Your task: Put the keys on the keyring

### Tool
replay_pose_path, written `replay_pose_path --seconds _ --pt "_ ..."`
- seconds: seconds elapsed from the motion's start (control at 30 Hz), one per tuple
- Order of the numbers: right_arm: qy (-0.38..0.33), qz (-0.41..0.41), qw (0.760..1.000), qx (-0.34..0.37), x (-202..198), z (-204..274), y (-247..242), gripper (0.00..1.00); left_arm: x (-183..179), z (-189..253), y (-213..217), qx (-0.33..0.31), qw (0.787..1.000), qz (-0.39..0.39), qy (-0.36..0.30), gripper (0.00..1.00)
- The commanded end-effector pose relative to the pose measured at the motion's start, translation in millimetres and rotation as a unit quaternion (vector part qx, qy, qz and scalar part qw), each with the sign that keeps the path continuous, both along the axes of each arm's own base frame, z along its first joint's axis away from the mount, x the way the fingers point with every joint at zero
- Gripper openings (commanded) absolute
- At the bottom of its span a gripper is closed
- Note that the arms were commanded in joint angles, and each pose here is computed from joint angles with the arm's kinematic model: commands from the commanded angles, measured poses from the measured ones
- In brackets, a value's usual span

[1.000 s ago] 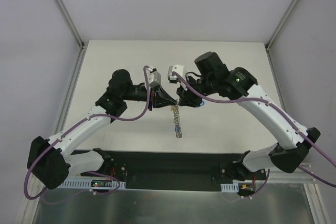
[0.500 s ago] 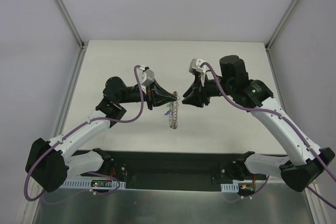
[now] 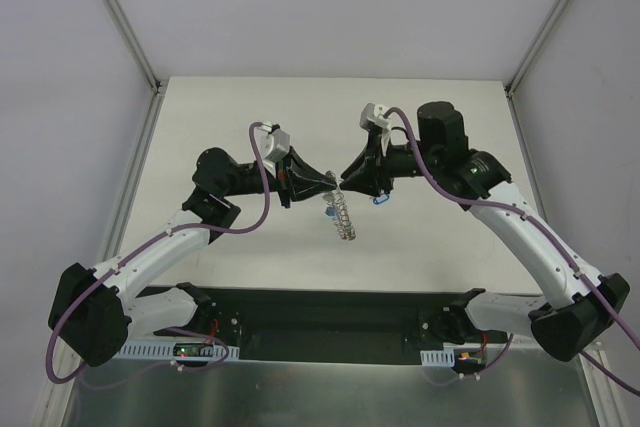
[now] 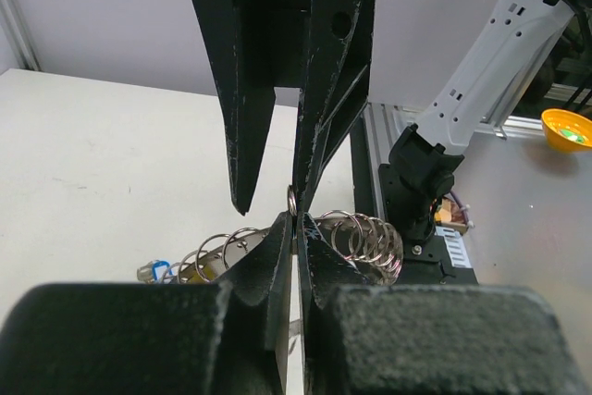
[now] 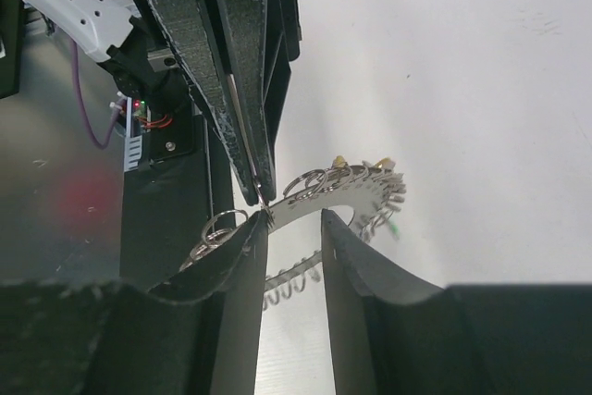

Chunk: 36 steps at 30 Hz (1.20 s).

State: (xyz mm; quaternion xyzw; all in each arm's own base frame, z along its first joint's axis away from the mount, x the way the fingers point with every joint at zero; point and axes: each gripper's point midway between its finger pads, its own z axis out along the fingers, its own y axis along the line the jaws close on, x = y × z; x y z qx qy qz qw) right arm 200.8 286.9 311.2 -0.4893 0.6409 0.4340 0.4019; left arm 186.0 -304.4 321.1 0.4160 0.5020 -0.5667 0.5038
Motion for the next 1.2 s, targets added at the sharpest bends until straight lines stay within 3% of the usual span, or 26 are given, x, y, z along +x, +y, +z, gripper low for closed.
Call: replay_pose_path --seconds 0.0,0.3,0.4,0.5,0.63,0.87,1.0,1.17 --pt "-0.011 0.037 0.999 0.036 -6 19 8 0.32 -10 32 3 -0.041 0.998 -0.008 -0.057 0.00" --pt "0.003 0.045 0.999 0.030 -6 13 10 0.16 -10 35 2 -0.045 0.997 -0.009 -0.060 0.00" --pt "0.003 0.046 0.998 0.031 -6 14 10 0.02 -10 33 2 -0.044 0.997 -0.008 -0.060 0.00" --pt "-0.002 0.047 0.999 0.027 -6 16 8 0.01 -7 26 2 -0.027 0.998 -0.003 -0.057 0.00" --pt "-0.009 0.047 0.999 -0.007 -9 20 -1 0.01 -2 13 4 0.018 0.997 0.010 -0.080 0.23" --pt "-0.031 0.050 0.998 -0.038 -12 24 -6 0.01 2 11 4 0.046 0.996 0.009 -0.081 0.48" --pt "-0.043 0.042 0.996 -0.068 -11 18 -6 0.01 2 16 3 0.051 0.994 0.007 -0.092 0.57" --pt "-0.049 0.046 0.993 -0.101 -15 11 -7 0.01 3 19 2 0.065 0.992 -0.003 -0.104 0.58"
